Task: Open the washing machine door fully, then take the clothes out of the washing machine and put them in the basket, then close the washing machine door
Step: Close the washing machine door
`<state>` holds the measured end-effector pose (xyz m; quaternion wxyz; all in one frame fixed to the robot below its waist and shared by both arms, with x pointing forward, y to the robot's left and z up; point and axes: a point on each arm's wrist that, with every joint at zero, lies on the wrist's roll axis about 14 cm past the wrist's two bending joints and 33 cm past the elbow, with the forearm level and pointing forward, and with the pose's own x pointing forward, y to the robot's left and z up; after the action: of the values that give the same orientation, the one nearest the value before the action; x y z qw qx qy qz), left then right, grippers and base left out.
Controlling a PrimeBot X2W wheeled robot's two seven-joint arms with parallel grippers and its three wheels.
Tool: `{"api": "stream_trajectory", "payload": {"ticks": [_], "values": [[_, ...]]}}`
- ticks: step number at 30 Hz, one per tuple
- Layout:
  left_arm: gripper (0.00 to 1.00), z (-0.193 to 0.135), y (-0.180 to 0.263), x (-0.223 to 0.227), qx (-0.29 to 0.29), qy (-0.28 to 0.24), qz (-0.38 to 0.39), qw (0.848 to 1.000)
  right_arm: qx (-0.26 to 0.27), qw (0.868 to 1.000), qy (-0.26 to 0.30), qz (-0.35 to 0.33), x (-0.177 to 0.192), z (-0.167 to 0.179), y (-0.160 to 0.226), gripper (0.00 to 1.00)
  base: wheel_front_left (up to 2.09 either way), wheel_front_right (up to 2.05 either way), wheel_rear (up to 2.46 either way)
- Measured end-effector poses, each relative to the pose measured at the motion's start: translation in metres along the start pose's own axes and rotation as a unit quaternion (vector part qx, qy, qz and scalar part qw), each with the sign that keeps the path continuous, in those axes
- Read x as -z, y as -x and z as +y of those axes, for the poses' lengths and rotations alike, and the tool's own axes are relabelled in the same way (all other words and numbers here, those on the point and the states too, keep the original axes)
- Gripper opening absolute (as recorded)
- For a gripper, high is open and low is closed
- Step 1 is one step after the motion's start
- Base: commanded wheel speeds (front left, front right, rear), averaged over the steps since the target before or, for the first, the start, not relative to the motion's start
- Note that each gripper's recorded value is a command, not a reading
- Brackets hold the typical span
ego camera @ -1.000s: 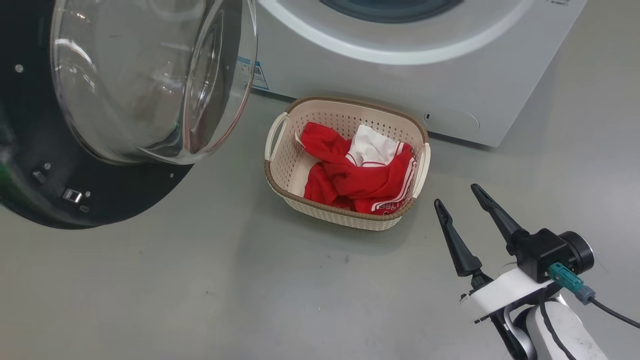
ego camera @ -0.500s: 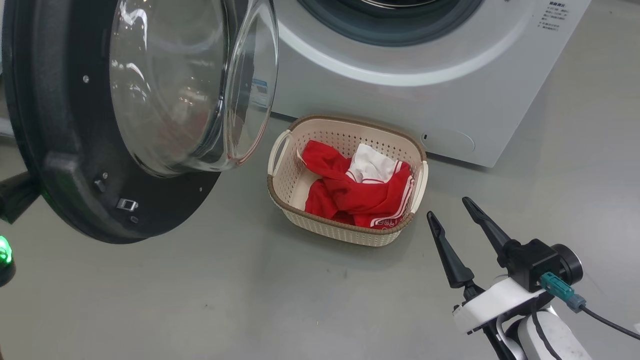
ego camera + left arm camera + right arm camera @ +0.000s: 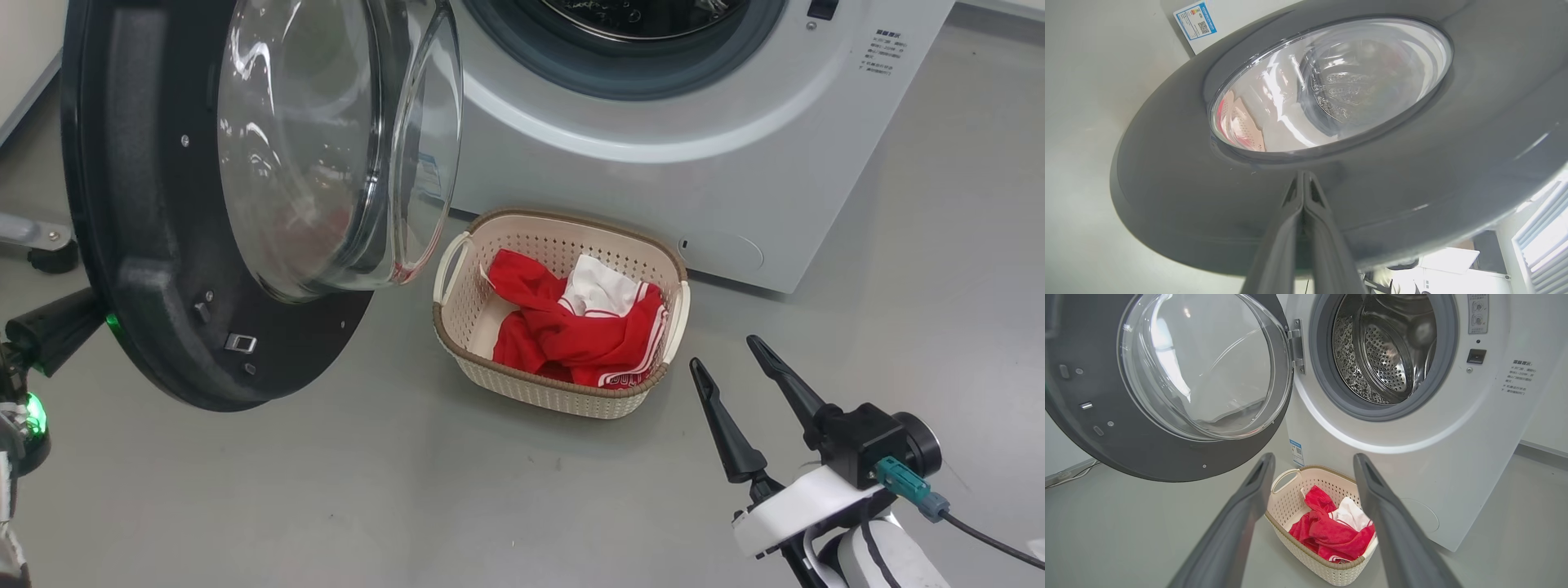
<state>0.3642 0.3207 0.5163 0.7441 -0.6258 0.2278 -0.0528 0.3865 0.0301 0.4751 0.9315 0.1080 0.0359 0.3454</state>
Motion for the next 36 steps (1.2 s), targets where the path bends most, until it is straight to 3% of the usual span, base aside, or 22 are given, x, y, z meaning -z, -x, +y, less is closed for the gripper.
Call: {"api": "stream_trajectory", "payload": {"ticks": [4, 8, 12, 18, 20, 21, 28, 36], "values": [[0.00, 0.001, 0.004, -0.007, -0.011, -0.020, -0.029, 0.999, 0.002, 1.000, 0.000, -0.004, -0.001, -0.001, 0.000, 1.00, 0.00, 0.00, 0.00], [0.00, 0.013, 0.018, -0.022, -0.070, -0.083, -0.075, 0.991, 0.005, 1.000, -0.002, -0.003, -0.001, -0.001, 0.001, 1.00, 0.00, 0.00, 0.00], [0.00, 0.005, 0.031, -0.037, -0.089, -0.141, -0.128, 0.978, 0.007, 1.000, -0.004, -0.005, -0.002, -0.001, 0.002, 1.00, 0.00, 0.00, 0.00], [0.00, 0.009, 0.052, -0.042, -0.154, -0.266, -0.185, 0.933, 0.011, 1.000, -0.007, -0.009, -0.004, 0.000, 0.005, 1.00, 0.00, 0.00, 0.00], [0.00, 0.013, 0.062, -0.041, -0.181, -0.318, -0.196, 0.910, 0.011, 1.000, -0.007, -0.009, -0.004, 0.002, 0.007, 1.00, 0.00, 0.00, 0.00], [0.00, 0.016, 0.072, -0.043, -0.199, -0.353, -0.216, 0.888, 0.011, 1.000, -0.007, -0.009, -0.004, 0.003, 0.008, 1.00, 0.00, 0.00, 0.00], [0.00, 0.027, 0.086, -0.033, -0.208, -0.421, -0.267, 0.842, 0.017, 1.000, -0.007, -0.013, -0.006, 0.002, 0.009, 1.00, 0.00, 0.00, 0.00], [0.00, 0.024, 0.096, -0.021, -0.185, -0.466, -0.320, 0.804, 0.018, 1.000, -0.005, -0.015, -0.008, 0.002, 0.010, 1.00, 0.00, 0.00, 0.00]]}}
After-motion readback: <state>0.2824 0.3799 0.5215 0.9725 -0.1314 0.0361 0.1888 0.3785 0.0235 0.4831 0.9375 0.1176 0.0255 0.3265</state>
